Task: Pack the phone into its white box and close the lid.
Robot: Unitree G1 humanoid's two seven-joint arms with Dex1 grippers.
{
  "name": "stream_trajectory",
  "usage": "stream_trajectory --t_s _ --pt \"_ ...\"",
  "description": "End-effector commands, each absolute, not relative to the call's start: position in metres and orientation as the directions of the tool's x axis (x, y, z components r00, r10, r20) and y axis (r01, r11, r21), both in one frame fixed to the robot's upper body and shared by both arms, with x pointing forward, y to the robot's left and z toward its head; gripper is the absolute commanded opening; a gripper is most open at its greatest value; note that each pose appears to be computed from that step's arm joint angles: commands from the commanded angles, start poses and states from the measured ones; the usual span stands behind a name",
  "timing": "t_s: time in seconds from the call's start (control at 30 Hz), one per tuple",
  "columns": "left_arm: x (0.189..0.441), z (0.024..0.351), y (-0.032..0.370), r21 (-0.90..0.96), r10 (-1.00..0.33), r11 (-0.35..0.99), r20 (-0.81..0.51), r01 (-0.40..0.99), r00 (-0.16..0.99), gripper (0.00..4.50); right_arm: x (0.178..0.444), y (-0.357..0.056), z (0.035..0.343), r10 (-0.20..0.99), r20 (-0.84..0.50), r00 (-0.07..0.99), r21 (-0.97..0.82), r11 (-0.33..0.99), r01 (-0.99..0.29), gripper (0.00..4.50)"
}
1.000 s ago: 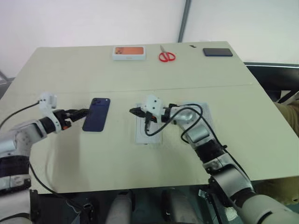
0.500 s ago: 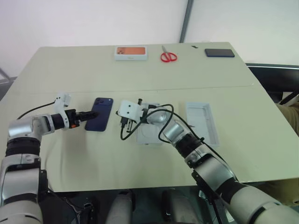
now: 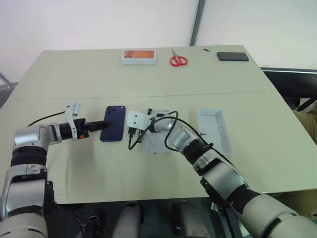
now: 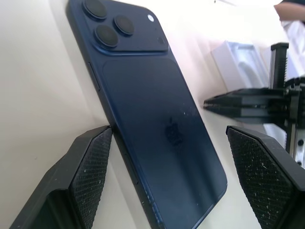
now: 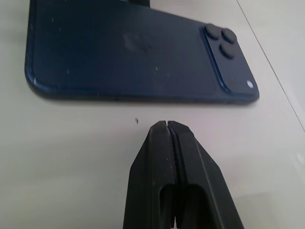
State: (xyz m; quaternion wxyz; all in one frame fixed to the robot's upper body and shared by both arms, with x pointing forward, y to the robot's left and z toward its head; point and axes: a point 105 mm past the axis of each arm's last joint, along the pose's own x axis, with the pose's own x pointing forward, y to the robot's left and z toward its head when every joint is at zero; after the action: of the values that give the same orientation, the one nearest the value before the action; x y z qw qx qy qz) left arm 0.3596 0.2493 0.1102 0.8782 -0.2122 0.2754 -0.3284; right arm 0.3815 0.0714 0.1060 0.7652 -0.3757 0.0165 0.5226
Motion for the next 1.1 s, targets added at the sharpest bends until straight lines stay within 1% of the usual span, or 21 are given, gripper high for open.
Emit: stream_trajectory --t_s 0.03,0.07,0.2,0.33,0.4,0.53,0.8,0.93,1.1 --pt "0.362 0.088 0.256 -0.569 -0.631 0.743 -0.419 0.353 0.653 4.04 0.383 0.082 0.120 0.802 -0.390 0.453 -0.577 0.170 -0.799 0.04" --pt "0.364 0.087 0.259 -0.563 -0.614 0.756 -0.431 0.334 0.661 4.04 0.384 0.082 0.120 0.798 -0.394 0.456 -0.576 0.172 -0.799 0.04" --pt "0.369 0.092 0.260 -0.573 -0.615 0.748 -0.412 0.333 0.672 4.04 0.386 0.084 0.120 0.791 -0.392 0.469 -0.592 0.173 -0.787 0.04" --pt "0.372 0.088 0.260 -0.531 -0.602 0.774 -0.448 0.345 0.660 4.04 0.391 0.078 0.116 0.762 -0.420 0.492 -0.606 0.168 -0.777 0.04" --pt "0.373 0.084 0.257 -0.516 -0.598 0.782 -0.463 0.349 0.654 4.04 0.389 0.077 0.111 0.759 -0.450 0.471 -0.572 0.160 -0.804 0.04" --pt "0.371 0.076 0.243 -0.537 -0.645 0.752 -0.476 0.383 0.598 4.04 0.386 0.084 0.116 0.774 -0.440 0.456 -0.578 0.144 -0.803 0.04" --pt "0.362 0.057 0.223 -0.603 -0.695 0.708 -0.504 0.367 0.513 4.04 0.387 0.085 0.110 0.757 -0.455 0.469 -0.582 0.146 -0.800 0.04" --pt "0.355 0.057 0.210 -0.654 -0.756 0.648 -0.487 0.391 0.437 4.04 0.389 0.084 0.113 0.755 -0.450 0.476 -0.586 0.153 -0.796 0.04" --pt "0.352 0.062 0.202 -0.684 -0.790 0.607 -0.462 0.405 0.404 4.04 0.392 0.080 0.112 0.748 -0.456 0.482 -0.588 0.154 -0.794 0.04"
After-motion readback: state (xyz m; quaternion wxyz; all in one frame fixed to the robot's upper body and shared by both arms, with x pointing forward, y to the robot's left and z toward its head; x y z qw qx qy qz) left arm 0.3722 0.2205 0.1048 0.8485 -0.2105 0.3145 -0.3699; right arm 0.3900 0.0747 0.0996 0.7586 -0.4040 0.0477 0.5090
